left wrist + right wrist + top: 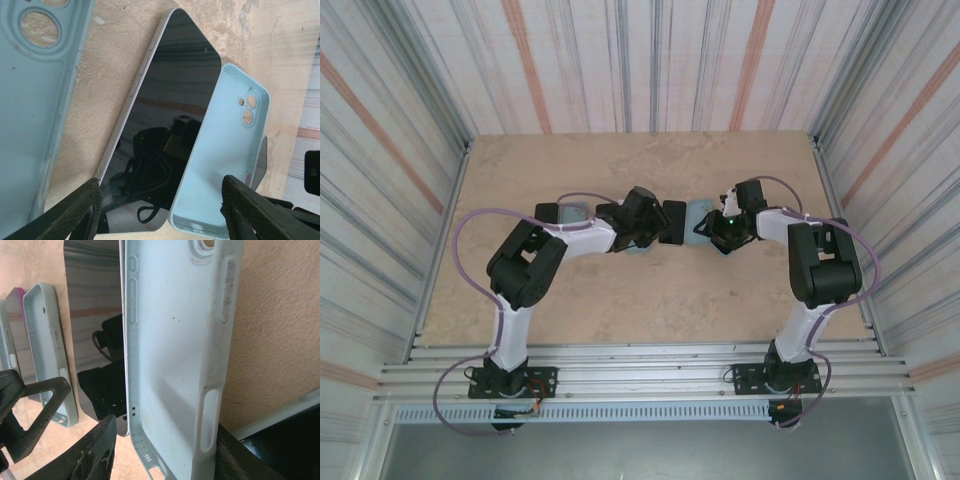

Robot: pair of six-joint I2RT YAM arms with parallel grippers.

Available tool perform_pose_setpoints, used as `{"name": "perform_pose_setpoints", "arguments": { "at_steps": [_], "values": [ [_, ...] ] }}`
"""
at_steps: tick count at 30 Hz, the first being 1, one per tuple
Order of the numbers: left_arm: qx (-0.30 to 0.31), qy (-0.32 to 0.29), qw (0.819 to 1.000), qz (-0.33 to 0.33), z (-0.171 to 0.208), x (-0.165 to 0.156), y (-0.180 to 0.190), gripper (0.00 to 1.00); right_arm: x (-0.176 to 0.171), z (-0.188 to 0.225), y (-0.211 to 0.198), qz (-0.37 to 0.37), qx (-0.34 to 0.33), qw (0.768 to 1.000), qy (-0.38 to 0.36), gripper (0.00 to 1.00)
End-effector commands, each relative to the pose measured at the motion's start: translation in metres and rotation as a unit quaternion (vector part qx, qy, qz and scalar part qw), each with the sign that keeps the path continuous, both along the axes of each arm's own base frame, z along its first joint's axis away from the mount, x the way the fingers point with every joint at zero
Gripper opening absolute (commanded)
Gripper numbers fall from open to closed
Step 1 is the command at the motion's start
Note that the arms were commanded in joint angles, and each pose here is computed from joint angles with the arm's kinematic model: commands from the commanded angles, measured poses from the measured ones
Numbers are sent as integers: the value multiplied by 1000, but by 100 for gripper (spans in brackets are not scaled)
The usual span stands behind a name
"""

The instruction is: Take the phone out of the phone case

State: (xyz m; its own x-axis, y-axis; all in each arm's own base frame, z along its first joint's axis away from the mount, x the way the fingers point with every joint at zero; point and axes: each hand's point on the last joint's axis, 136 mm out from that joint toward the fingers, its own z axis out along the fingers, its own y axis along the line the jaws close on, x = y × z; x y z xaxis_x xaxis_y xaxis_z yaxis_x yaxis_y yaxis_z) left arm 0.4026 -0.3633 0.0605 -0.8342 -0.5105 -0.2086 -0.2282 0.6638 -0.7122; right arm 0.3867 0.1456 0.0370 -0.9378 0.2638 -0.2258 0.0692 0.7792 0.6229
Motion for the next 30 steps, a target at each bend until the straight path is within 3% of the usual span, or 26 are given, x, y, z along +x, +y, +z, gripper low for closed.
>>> {"name": "perform_pose_setpoints", "arguments": {
  "at_steps": [1, 19, 25, 30],
  "values": [
    [11, 1, 1000, -13, -3, 4, 0, 67, -3, -14, -11, 3, -42, 999, 17, 48],
    [-13, 19, 999, -37, -11, 4, -15, 67, -10, -19, -30, -5, -66, 997, 36, 49],
    [-7, 11, 999, -41, -5, 3, -14, 67, -2, -11, -26, -3, -52, 998, 18, 49],
    [-11, -13, 999, -37, 21, 8, -8, 66, 6, 1, -28, -1, -53, 999, 6, 50]
  ]
}}
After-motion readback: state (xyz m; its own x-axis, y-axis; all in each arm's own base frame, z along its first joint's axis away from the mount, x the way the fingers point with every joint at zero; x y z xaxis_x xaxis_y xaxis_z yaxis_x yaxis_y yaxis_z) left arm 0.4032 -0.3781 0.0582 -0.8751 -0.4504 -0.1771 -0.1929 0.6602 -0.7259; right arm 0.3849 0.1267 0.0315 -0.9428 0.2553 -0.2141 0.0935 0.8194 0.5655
